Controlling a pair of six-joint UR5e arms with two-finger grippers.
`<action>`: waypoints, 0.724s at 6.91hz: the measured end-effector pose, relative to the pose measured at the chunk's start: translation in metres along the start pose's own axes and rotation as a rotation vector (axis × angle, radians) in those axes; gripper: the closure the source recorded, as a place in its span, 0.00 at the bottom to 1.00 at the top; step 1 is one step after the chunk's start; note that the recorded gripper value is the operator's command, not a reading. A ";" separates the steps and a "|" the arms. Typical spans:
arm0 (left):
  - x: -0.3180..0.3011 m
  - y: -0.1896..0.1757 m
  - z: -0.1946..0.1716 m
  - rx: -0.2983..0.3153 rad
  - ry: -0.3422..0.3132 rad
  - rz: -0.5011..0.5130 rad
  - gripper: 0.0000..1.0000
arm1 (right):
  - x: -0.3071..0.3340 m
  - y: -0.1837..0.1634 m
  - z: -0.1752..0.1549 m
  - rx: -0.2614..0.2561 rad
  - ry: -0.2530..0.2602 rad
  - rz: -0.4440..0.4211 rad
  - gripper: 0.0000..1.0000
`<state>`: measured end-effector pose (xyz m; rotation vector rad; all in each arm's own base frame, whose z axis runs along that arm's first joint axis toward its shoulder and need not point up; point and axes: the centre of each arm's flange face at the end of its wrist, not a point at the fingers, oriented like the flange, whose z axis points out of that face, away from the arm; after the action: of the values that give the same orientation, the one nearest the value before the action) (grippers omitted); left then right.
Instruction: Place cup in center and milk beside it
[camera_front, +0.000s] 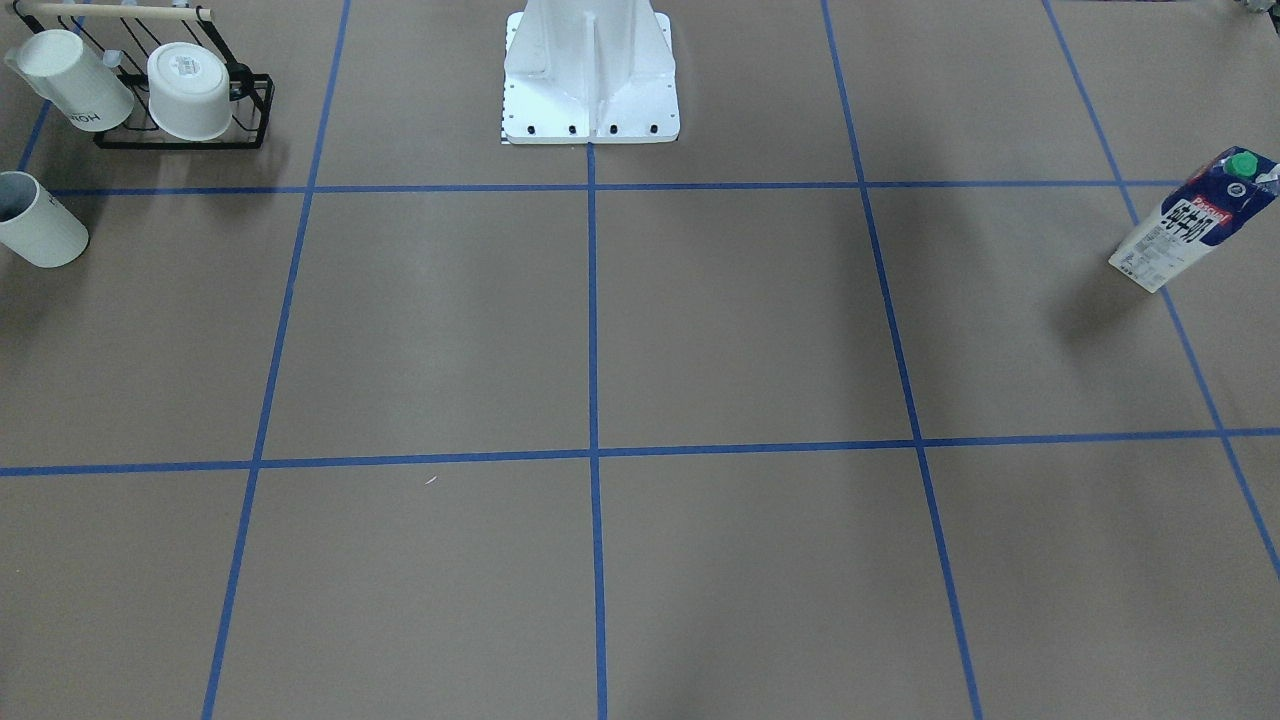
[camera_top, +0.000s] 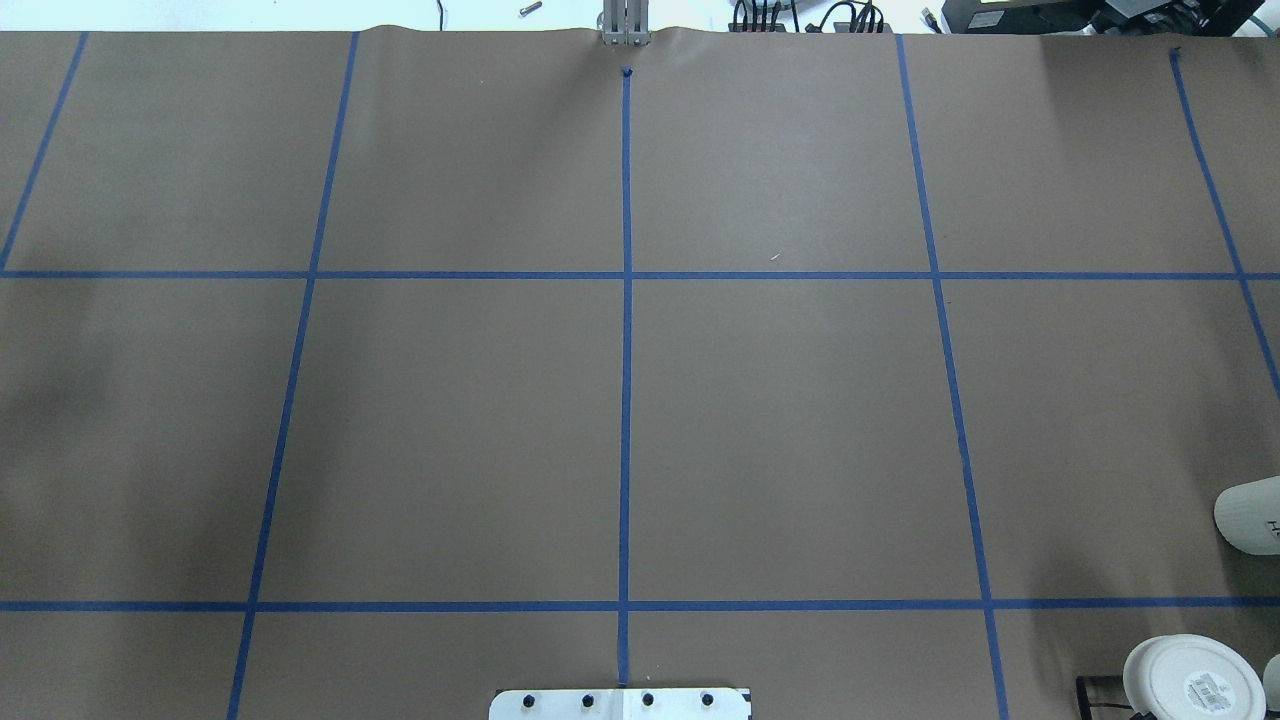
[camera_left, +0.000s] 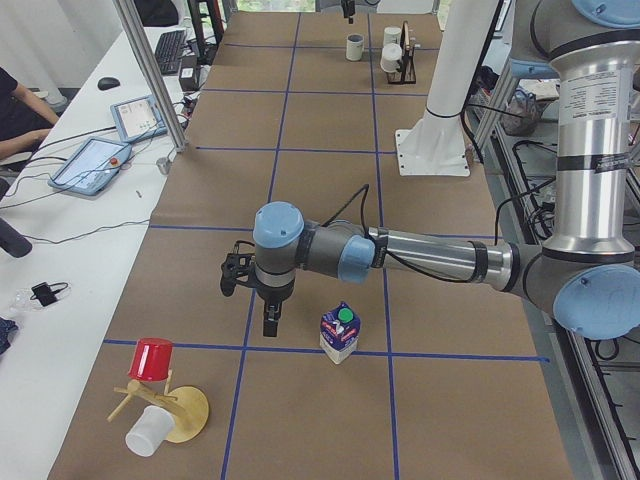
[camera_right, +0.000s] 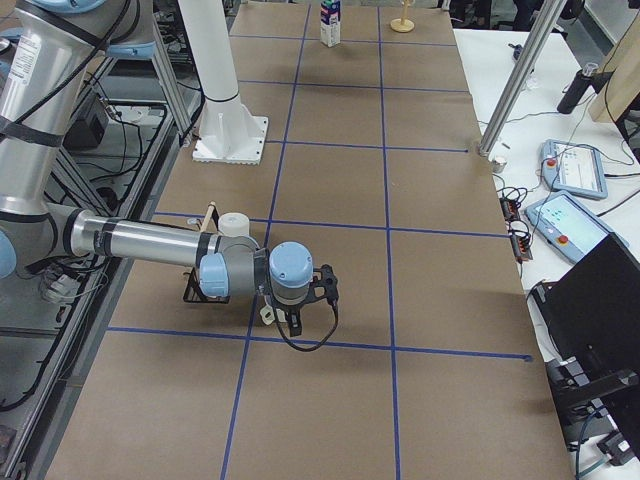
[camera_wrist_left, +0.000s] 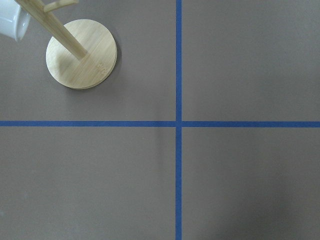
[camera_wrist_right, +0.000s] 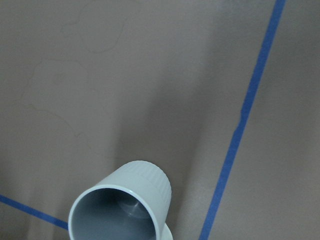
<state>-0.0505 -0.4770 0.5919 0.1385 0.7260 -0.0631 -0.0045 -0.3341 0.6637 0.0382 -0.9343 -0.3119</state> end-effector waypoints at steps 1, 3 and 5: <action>-0.001 0.000 0.001 -0.001 0.000 -0.001 0.02 | -0.008 -0.004 0.010 -0.027 -0.023 -0.019 0.00; -0.001 0.000 0.002 -0.004 -0.001 0.000 0.02 | -0.009 -0.011 0.032 -0.078 -0.042 -0.034 0.00; -0.001 0.000 0.002 -0.004 0.001 -0.001 0.02 | 0.001 -0.017 0.050 -0.110 -0.046 -0.029 0.02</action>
<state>-0.0498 -0.4776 0.5940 0.1343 0.7269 -0.0621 -0.0477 -0.3459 0.6913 -0.0567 -0.9619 -0.3918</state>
